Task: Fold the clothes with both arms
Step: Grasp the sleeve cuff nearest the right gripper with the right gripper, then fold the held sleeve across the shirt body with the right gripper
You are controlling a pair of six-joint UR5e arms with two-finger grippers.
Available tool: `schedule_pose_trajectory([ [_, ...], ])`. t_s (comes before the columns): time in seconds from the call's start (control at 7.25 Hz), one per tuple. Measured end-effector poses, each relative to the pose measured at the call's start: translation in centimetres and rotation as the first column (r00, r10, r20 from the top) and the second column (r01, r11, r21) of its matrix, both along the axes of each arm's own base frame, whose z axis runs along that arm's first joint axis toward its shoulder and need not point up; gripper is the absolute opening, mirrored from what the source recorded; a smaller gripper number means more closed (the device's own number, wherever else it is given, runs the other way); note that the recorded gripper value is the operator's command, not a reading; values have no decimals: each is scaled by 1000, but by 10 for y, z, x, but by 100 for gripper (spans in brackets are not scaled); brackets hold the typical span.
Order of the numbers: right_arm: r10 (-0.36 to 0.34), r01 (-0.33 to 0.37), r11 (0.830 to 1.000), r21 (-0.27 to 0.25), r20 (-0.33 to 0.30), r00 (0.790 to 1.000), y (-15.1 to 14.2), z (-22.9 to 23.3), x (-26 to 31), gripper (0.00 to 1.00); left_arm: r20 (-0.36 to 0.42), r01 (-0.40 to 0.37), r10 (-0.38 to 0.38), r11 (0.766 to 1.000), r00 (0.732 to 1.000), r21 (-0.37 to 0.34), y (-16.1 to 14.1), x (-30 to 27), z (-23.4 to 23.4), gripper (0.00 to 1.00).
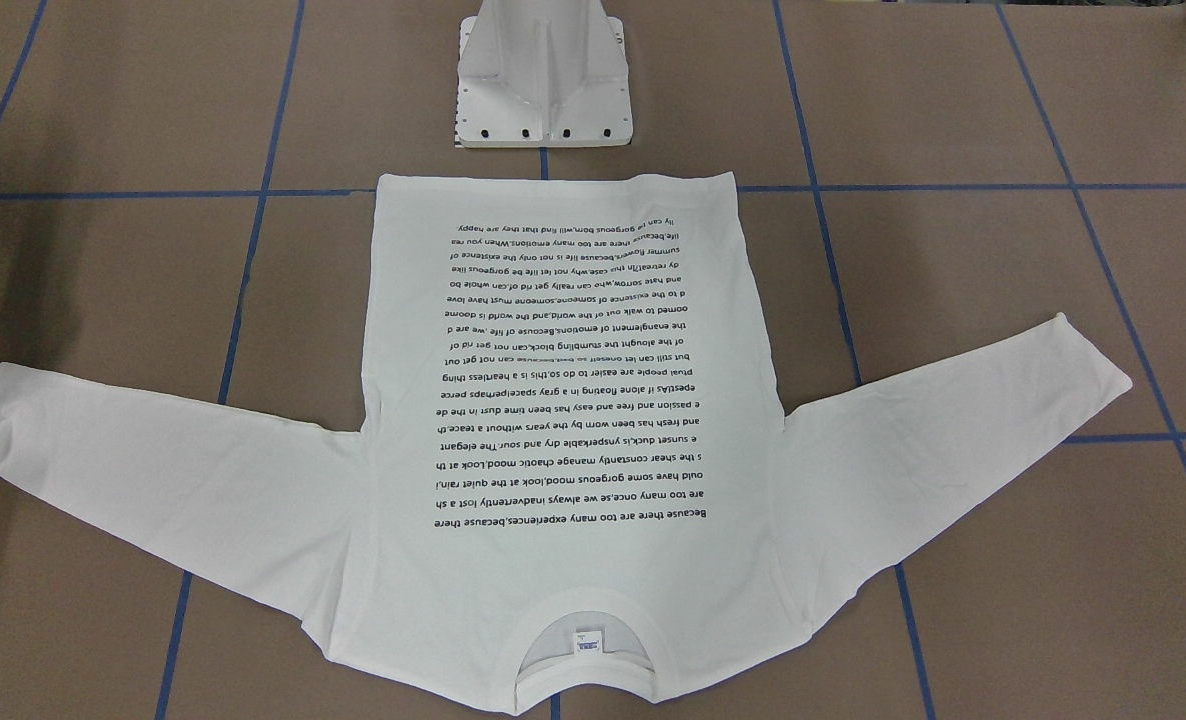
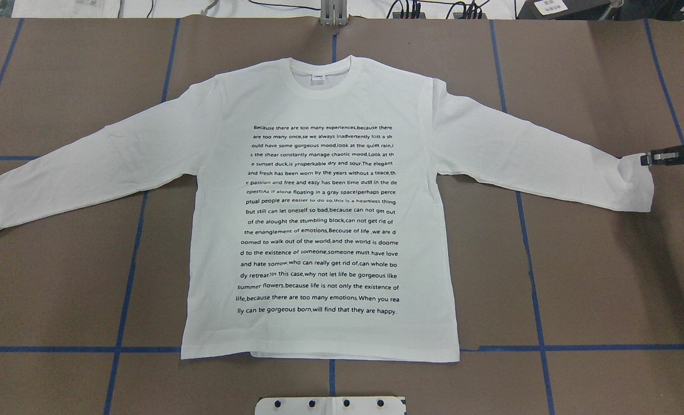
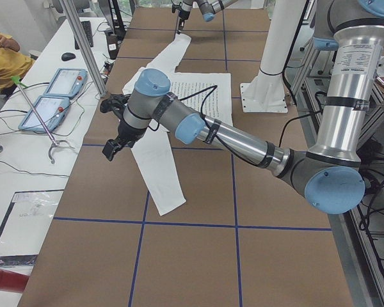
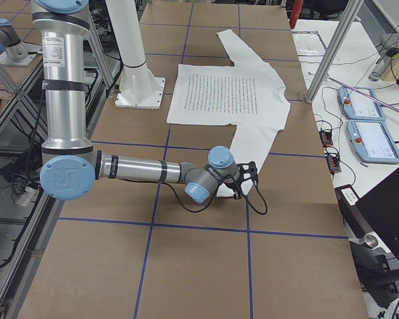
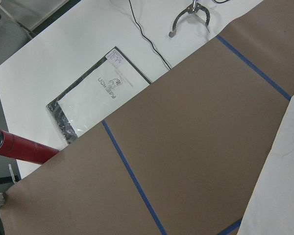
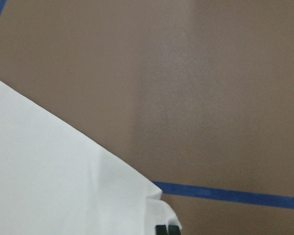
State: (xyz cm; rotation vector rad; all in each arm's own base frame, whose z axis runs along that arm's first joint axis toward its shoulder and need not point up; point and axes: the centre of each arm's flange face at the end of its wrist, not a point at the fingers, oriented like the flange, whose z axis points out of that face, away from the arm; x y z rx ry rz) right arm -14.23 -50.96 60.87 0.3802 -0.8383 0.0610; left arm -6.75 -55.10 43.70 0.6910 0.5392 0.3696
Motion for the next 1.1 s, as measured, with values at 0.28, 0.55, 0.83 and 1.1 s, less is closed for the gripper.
schedule_pose_trajectory([
  [0.28, 21, -21, 999, -38, -10, 1000, -21, -130, 0, 0, 0, 0, 0, 1000, 1000, -3, 0, 0, 1, 100],
  [0.55, 71, -73, 993, -98, -21, 997, -47, -269, -24, 0, 0, 0, 0, 1000, 1000, -9, -1, 0, 4, 100],
  [0.83, 126, -129, 986, -106, -29, 992, -54, -366, -91, 0, 0, 1, -1, 1000, 1000, -18, -2, 0, 8, 100],
  [1.1, 158, -160, 985, -59, -24, 987, -57, -444, -174, 0, 0, 1, -1, 999, 1000, -32, 1, 0, 16, 100],
])
